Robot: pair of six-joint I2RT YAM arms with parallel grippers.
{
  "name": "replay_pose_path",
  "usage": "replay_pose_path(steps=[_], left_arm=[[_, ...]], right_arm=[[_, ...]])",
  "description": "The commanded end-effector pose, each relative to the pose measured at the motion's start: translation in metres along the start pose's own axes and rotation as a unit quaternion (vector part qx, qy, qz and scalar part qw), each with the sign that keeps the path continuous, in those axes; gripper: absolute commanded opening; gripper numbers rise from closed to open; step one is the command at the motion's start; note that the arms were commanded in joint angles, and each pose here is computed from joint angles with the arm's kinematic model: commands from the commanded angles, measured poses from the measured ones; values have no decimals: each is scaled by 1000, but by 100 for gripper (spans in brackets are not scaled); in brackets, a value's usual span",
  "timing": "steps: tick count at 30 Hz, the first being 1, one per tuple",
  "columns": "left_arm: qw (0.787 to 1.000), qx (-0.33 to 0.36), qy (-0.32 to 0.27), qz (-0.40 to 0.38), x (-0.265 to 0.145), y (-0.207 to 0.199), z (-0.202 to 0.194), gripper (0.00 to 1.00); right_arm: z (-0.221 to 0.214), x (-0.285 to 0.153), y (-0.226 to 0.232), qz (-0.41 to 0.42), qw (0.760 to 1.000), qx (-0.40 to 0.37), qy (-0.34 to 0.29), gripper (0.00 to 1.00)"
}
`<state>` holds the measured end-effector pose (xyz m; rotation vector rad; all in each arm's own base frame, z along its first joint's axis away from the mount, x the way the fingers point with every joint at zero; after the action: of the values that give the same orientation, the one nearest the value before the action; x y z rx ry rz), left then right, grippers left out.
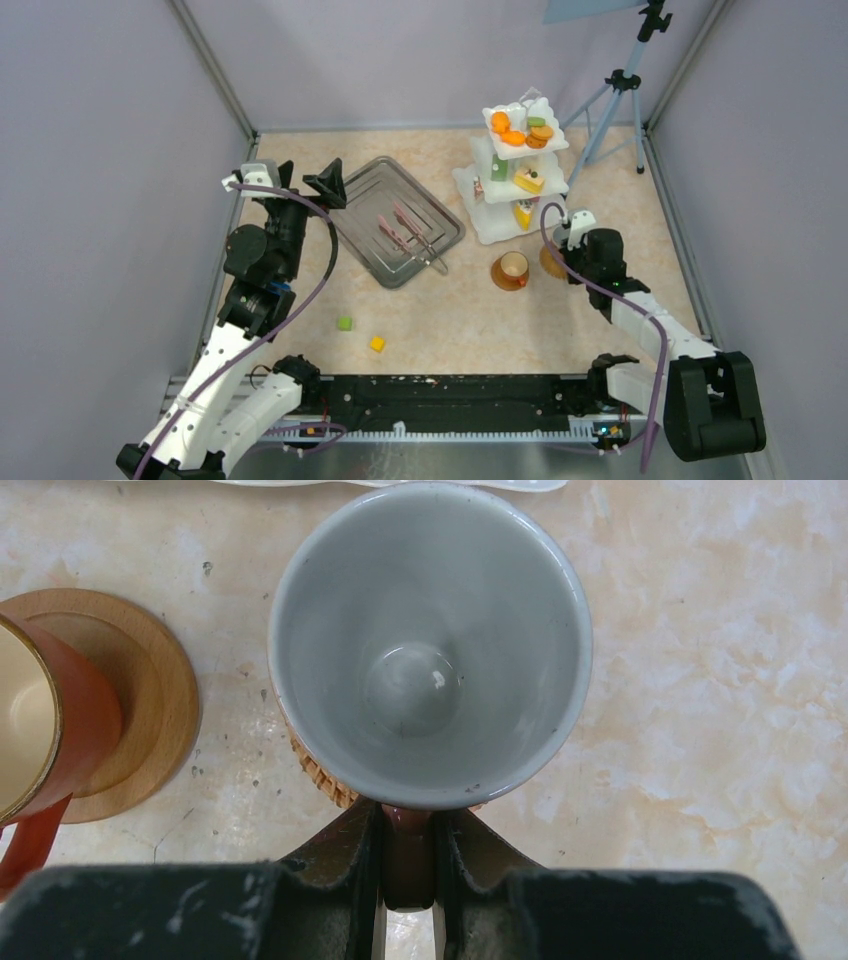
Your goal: Serve the afternoon tea
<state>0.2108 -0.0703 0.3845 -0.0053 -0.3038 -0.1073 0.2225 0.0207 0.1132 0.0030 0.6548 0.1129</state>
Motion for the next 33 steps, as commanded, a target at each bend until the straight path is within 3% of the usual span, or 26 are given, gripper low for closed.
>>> replay_pose_path(steps=[1,7,9,10,11,12,16,17,19,20,23,27,30,33], left_arm=[[1000,-7,-29,3,-2,2,16,99],[1000,-7,-28,2,-1,1,16,99],[1000,-6,-26,2,-1,1,15,99],[1000,-6,-25,2,0,1,15,99],[1000,-6,-24,1,0,1,14,99],[1000,-6,-24,1,1,0,14,99],[1000,-6,-22,-1,1,0,13,99],[1000,-6,-22,-2,1,0,13,99],[1000,-2,-18,-5,3,-1,11,99],[1000,6,-20,-4,4,-1,12,99],[999,37,-13,27,9,6,17,99],[999,35,-5,29,17,8,48,99],[999,-13,-36,-12,10,3,89,99],[993,-67,-70,-64,-5,-3,120,99]], right_arm=[[16,-1,-1,-2,999,16,-36,5],[32,-16,-4,-41,997,50,-44,33],[45,-31,-5,-54,994,70,-68,51],[51,-40,-4,-53,992,77,-81,64],[58,-49,-2,-47,991,84,-91,87],[65,-60,0,-42,989,95,-101,94],[101,-110,15,-1,969,200,-143,95],[110,-123,19,11,957,245,-155,95],[122,-150,30,28,911,383,-150,95],[130,-165,37,58,900,405,-151,96],[152,-210,51,159,907,352,-167,96],[175,-286,44,157,895,315,-275,97],[183,-347,36,138,886,257,-361,95],[187,-396,28,116,859,234,-440,94]])
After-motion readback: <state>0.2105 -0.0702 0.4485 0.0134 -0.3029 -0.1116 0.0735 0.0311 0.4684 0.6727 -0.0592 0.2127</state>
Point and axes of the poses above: each gripper's point midway between its finger pads, its own x axis out along the fingers, its own y axis along the line the jaws close on, z = x × y, the point moved 9 cm from there along -x, back along the fingers, and after that the axes turned 14 degrees about x, right-handed, at the moved point
